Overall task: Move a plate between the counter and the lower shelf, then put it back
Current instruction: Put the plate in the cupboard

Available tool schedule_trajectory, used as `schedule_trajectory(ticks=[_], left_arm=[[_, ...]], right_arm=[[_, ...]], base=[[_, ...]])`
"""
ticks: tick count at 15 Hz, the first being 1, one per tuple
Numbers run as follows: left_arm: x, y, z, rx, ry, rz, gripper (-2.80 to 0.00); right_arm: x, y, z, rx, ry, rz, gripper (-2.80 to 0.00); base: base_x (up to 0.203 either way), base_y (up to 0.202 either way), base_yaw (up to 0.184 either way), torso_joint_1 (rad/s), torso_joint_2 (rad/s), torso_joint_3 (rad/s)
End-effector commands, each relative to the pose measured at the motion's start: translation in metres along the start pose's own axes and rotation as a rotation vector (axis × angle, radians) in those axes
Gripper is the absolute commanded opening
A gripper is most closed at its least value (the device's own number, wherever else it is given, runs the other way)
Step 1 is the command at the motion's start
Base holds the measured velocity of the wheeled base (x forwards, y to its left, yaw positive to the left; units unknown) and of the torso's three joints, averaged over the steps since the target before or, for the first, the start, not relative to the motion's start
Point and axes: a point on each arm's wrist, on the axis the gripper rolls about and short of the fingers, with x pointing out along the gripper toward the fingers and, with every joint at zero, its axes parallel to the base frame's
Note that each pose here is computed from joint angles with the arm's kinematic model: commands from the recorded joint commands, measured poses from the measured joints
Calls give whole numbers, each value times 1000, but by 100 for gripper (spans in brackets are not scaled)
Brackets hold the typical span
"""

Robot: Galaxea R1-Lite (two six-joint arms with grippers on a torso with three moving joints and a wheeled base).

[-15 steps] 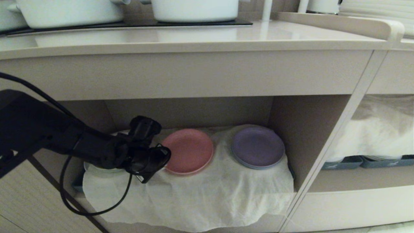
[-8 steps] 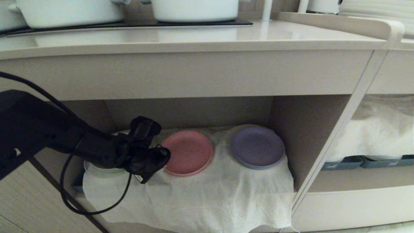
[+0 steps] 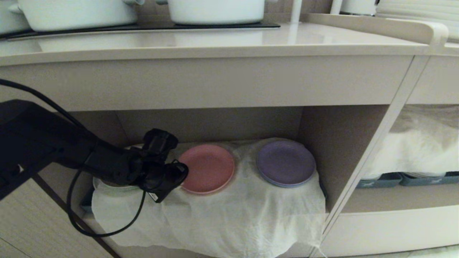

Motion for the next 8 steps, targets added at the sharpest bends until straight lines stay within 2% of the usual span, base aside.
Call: schedule_trajectory(ticks=[1,8], left_arm=[[1,0,0,-9,1,3,-280],[2,1,-1,2,4,4,-280]], right_arm=[[0,0,0,1,0,0,-280],[0,0,0,1,0,-1,-280]], base=[[0,0,0,0,0,0],[0,0,0,0,0,0]])
